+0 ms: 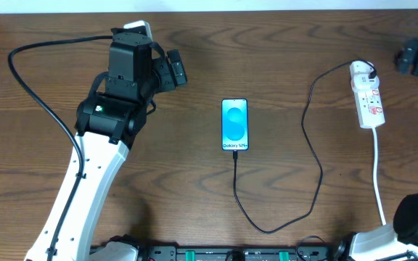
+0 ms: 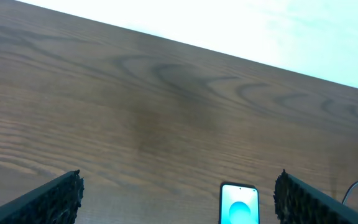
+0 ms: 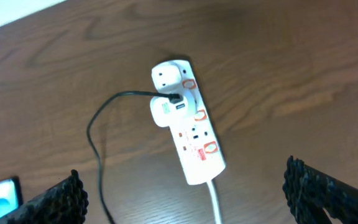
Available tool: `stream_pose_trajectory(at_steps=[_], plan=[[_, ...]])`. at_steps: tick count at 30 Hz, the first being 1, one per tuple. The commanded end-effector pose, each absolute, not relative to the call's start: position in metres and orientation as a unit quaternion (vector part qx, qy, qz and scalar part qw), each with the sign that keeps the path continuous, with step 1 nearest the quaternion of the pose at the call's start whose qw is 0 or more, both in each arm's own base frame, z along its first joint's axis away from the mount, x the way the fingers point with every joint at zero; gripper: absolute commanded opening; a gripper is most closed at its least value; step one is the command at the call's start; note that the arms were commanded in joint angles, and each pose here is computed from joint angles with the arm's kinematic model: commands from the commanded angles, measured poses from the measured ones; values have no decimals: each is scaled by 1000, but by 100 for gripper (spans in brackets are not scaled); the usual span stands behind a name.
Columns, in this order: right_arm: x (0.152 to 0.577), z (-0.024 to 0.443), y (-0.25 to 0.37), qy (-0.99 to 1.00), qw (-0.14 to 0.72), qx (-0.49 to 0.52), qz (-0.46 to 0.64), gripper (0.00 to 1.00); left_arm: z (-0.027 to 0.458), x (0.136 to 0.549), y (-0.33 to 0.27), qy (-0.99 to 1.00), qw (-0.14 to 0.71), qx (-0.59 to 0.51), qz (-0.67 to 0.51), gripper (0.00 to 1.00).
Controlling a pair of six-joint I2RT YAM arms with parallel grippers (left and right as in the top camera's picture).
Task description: Plug charger to phone and switch on socket
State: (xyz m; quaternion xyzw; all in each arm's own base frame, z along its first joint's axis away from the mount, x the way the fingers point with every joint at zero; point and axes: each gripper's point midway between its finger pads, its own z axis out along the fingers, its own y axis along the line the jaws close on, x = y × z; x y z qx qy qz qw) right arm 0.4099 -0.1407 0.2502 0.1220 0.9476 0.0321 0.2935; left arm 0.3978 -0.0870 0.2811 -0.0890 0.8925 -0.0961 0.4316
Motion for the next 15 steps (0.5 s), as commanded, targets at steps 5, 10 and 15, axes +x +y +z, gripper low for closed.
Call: stream_pose_trajectory(at_steps=[5, 10, 15], plan=[[437, 197, -134, 958, 266, 36, 104, 99, 287, 398, -85, 889, 440, -88, -90, 98], [440, 148, -135, 964, 205, 98, 138, 99, 287, 398, -85, 889, 440, -88, -90, 98], [444, 107, -136, 965, 163, 130, 160, 99, 287, 398, -85, 889, 440, -88, -90, 98]])
